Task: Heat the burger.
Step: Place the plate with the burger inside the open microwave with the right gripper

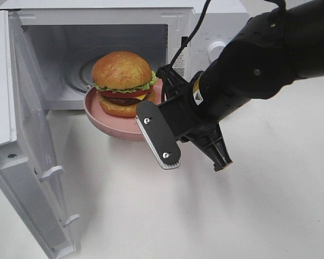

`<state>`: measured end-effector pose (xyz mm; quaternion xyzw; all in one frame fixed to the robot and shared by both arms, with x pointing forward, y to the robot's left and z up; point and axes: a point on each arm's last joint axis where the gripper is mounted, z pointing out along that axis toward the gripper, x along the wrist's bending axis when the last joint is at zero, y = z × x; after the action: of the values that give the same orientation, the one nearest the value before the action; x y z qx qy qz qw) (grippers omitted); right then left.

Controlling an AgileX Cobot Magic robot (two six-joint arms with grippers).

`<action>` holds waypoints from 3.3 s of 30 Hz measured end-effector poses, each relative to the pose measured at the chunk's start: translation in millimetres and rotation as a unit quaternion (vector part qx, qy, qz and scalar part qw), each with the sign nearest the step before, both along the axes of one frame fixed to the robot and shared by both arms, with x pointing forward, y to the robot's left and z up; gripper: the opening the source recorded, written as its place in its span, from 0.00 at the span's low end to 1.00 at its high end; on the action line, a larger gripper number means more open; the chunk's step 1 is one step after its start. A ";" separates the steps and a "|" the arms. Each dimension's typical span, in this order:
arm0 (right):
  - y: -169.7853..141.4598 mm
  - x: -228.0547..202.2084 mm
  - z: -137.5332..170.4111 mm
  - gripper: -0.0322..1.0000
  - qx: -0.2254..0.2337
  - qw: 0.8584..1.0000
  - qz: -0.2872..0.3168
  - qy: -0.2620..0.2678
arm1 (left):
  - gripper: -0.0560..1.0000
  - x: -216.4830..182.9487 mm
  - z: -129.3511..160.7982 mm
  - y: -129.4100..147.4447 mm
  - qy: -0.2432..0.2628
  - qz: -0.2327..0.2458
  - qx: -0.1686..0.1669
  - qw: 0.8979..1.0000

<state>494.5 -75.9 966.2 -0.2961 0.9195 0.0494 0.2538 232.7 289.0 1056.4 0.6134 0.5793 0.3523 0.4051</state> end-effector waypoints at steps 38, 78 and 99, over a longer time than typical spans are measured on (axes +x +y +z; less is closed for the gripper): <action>42.5 22.5 -10.9 0.08 0.016 1.000 -0.024 0.013 | 0.99 0.0 0.0 0.0 0.000 0.000 0.000 1.000; 92.9 86.8 -13.0 0.08 0.044 0.993 -0.109 -0.024 | 0.99 0.0 0.0 0.0 0.000 0.000 0.000 1.000; 89.5 122.2 -20.6 0.08 0.050 0.989 -0.134 -0.040 | 0.99 0.0 0.0 0.0 0.000 0.000 0.000 1.000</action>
<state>616.7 13.7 945.6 -0.1587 0.9365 0.0487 0.3088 232.7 289.0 1056.4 0.6134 0.5793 0.3523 0.4051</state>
